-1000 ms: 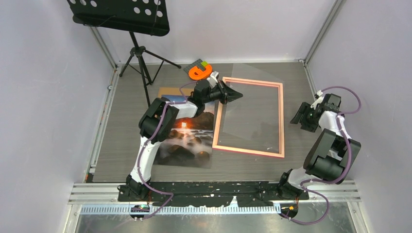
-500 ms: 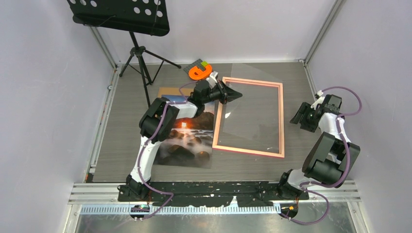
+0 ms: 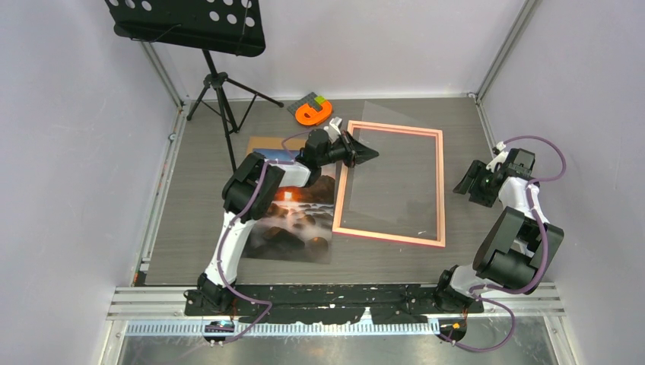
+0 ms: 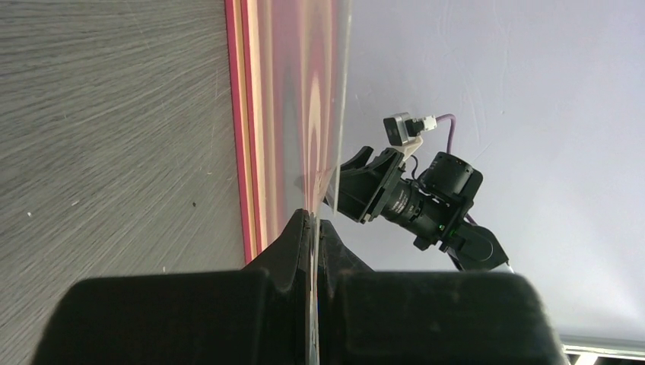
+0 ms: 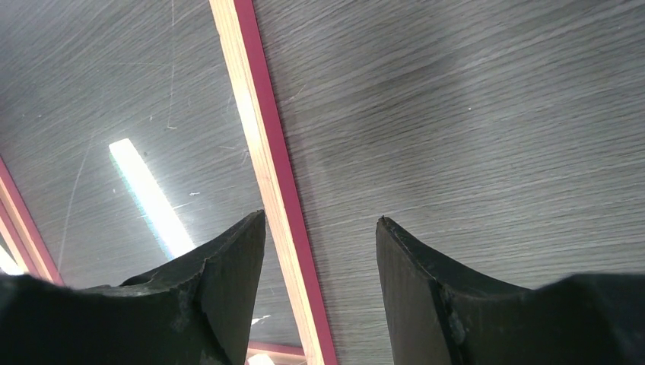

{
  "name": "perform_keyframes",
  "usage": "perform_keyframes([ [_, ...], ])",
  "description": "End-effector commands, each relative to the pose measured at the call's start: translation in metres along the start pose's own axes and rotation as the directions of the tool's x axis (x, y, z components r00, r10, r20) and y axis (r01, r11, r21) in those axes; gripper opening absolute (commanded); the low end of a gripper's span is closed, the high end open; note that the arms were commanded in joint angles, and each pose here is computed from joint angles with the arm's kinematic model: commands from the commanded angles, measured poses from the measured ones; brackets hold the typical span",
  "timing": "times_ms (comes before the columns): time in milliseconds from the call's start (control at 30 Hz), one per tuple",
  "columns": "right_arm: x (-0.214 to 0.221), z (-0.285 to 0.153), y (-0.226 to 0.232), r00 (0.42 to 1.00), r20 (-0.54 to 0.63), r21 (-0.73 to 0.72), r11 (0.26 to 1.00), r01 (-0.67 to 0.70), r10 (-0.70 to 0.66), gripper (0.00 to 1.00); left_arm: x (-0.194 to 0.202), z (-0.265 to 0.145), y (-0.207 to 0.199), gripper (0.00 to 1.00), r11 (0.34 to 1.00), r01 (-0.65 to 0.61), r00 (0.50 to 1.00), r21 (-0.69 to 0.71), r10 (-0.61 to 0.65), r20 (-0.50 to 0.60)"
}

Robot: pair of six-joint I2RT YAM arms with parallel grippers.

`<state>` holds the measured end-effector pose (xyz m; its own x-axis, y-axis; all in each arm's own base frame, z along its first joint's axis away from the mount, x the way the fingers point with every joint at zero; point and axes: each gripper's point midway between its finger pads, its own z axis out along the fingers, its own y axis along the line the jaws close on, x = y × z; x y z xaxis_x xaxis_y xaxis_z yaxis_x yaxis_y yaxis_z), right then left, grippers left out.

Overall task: Put the photo into the frame
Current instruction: Place the photo frame item in the photo frame.

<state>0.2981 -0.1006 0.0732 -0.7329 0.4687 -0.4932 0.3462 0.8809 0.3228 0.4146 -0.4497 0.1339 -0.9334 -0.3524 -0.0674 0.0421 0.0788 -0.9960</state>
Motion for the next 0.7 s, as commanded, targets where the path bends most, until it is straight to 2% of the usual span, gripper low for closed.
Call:
perform_keyframes([
  [0,-0.010,-0.007,0.004,0.999,0.052,-0.015,1.000,0.007,-0.006,0.61,-0.002,0.002,-0.029,0.00,0.991,-0.095,0.995,0.090,0.095,0.010],
  [667,-0.008,-0.008,0.005,0.998,0.054,-0.022,1.000,0.013,-0.012,0.61,0.001,-0.008,-0.018,0.00,0.992,-0.109,0.994,0.065,0.108,0.021],
])
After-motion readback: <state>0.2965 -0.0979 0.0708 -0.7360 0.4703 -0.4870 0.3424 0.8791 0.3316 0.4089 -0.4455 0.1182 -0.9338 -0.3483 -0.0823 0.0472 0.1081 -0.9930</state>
